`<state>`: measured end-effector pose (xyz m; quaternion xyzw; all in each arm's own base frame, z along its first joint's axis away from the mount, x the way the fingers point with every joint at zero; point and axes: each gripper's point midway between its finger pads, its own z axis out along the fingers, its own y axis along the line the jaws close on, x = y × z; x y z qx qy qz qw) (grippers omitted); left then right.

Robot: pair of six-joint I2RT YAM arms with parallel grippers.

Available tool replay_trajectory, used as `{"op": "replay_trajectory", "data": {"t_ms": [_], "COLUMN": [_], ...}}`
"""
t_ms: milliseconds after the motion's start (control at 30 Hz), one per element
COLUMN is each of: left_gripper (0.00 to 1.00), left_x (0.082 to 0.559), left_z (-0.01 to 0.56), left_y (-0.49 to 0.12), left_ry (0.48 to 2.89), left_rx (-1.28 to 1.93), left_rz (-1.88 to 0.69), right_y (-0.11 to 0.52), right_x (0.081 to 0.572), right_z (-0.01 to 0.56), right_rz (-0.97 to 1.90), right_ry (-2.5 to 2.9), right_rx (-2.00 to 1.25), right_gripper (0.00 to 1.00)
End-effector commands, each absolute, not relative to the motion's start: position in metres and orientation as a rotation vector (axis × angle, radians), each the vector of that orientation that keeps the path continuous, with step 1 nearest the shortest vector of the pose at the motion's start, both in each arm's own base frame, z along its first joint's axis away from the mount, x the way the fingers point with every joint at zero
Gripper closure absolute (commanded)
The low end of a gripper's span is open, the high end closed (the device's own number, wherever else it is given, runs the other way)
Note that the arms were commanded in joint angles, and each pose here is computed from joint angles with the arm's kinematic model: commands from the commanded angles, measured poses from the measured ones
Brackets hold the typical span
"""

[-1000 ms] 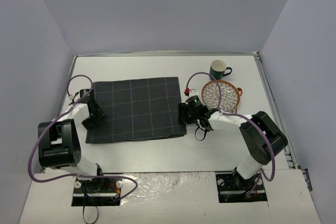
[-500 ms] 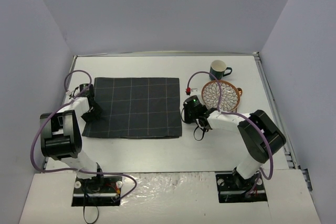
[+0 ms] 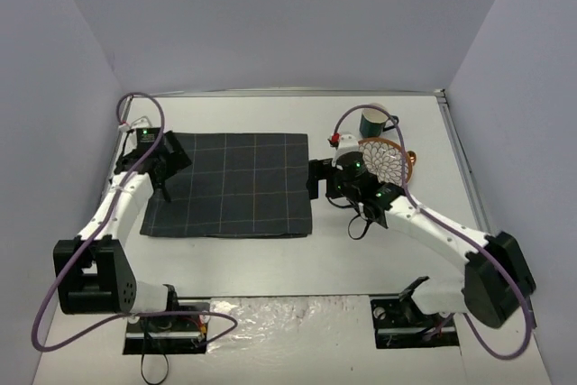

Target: Set the dinner table for one person

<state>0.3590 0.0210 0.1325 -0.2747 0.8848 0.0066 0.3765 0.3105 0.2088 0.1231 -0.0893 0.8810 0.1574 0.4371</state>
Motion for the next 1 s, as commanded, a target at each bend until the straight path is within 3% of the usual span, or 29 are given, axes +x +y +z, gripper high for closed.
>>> {"op": "replay_trajectory", "data": {"t_ms": [0, 367, 967], "left_gripper": [0.12, 0.10, 0.10], "left_x": [0.393, 0.428, 0.452], "left_z": [0.158, 0.086, 0.022], "left_y": [-0.048, -0.090, -0.039], "left_ry": [2.221, 2.386, 2.617], "left_rx": [-0.407, -0.327, -0.331], "left_rz": [-0.200, -0.168, 0.082], "right_y": [0.209, 0.187, 0.175], "right_x": [0.312, 0.295, 0.296], "right_z": [0.192, 0.215, 0.212], "right_rz": [0.466, 0.453, 0.407], "right_ry": [2.006, 1.913, 1.918], "right_rx": [-0.253, -0.240, -0.229], "right_gripper": [0.00, 0.00, 0.00]}}
